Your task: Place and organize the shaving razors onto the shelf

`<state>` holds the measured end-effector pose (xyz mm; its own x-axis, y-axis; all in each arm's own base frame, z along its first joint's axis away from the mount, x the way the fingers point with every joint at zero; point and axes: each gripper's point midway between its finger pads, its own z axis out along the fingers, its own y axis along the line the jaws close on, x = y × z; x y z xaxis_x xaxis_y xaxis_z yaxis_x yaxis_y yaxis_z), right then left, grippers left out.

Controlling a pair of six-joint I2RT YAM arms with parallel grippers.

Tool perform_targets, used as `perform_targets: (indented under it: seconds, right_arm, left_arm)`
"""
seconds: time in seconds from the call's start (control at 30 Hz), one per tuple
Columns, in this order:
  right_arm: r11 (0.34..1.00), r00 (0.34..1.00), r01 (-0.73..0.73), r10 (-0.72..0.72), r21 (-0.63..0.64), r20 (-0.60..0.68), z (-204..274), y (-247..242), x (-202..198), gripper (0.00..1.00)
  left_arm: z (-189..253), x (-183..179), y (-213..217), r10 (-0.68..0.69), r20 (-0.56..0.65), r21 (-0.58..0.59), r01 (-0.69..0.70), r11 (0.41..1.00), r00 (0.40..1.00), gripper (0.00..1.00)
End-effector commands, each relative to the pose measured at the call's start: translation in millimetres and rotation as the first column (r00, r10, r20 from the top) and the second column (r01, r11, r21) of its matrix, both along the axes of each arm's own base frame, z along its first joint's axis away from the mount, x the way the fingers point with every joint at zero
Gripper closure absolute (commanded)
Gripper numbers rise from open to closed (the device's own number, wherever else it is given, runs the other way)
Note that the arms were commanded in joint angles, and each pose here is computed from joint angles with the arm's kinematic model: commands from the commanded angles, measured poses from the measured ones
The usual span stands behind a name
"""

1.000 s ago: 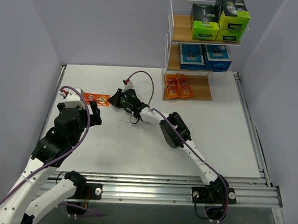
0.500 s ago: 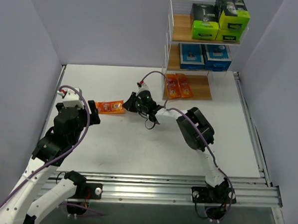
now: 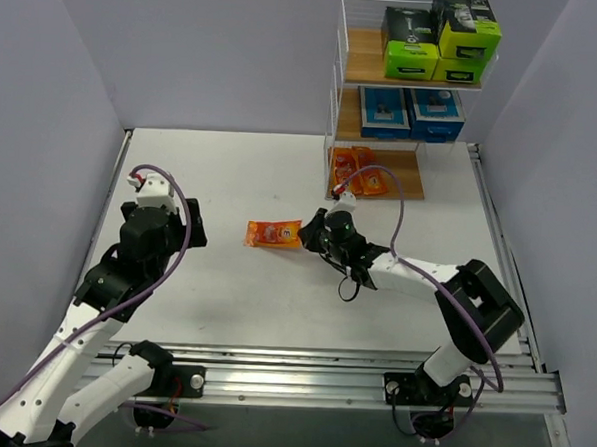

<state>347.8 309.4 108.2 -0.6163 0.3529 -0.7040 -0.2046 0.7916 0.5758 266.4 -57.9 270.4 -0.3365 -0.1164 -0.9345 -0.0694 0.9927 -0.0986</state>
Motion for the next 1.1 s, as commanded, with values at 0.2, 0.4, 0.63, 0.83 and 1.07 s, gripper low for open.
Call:
perform_targets:
  seconds: [0.2,0.4,0.63,0.83,1.07]
  right_arm:
    - [0.962,0.969,0.245,-0.248,-0.119,-0.012,-8,-107,-57,0.86]
    - [0.955,0.957,0.285,-0.288,-0.086,-0.022,-7,-136,-88,0.59]
    - [0.949,0.955,0.293,-0.296,-0.119,-0.009,-5,-154,-103,0.52]
    - [0.958,0.972,0.23,-0.235,-0.174,-0.01,-13,-148,-103,0.5]
    - [0.974,0.99,0.141,-0.136,-0.179,0.039,-3,-131,-96,0.49]
  left_arm:
    - [6,6,-13,-0.051,0.013,-0.011,0.052,0.999,0.999,0.06]
    - [3,7,-13,-0.05,0.006,-0.006,0.05,0.999,0.999,0.06]
    - [6,5,-12,-0.051,0.022,-0.01,0.051,0.999,0.998,0.06]
    - [12,3,-15,-0.081,0.041,-0.012,0.081,0.997,0.996,0.29]
    - [10,4,-16,-0.084,0.039,-0.013,0.084,0.996,0.996,0.21]
